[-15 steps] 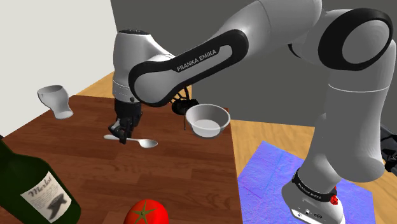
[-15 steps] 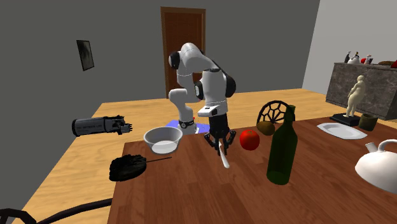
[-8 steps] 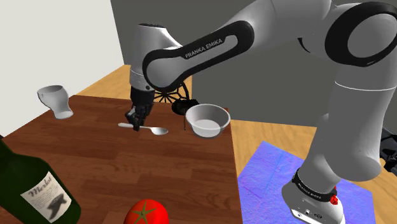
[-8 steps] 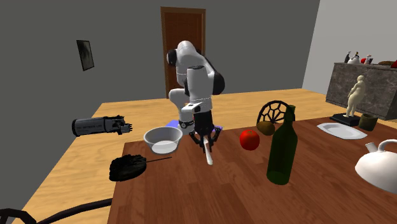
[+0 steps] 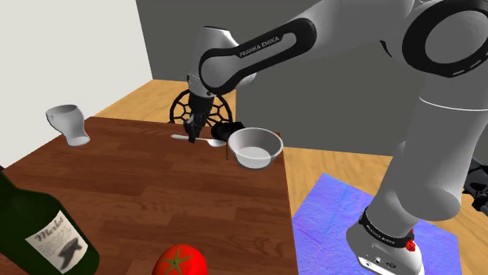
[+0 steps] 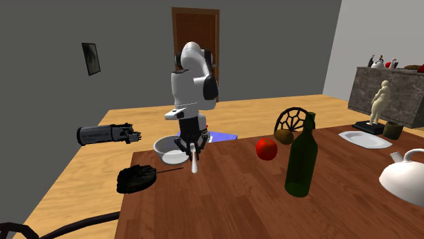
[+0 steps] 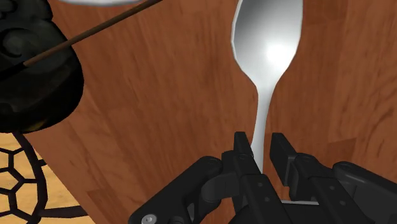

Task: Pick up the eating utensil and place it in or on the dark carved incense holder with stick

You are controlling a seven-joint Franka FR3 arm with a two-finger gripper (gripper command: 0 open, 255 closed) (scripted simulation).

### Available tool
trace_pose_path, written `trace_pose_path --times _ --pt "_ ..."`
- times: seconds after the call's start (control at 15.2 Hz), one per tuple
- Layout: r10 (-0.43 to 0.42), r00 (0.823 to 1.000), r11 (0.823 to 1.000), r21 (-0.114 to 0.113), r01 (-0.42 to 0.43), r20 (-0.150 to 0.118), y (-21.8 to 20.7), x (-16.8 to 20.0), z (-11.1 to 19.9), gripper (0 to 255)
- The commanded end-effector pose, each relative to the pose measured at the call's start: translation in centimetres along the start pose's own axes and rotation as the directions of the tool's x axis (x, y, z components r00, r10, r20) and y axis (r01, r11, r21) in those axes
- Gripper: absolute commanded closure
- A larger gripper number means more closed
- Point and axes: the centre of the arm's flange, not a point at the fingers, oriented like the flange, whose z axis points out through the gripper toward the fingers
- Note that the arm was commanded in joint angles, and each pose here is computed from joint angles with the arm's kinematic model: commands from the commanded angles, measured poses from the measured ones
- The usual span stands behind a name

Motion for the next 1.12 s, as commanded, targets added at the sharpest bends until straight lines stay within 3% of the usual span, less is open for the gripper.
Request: trace_pose_path --times 0.0,0.92,1.06 --pt "-0.002 1.0 1.0 0.0 0.002 0.0 2.4 -0.2 -0.7 255" --pt "-0.002 1.0 1.0 0.0 0.002 0.0 20.9 -2.7 -4.2 255" --pt "-0.002 1.0 1.0 0.0 0.002 0.0 21.0 -3.0 -3.2 255"
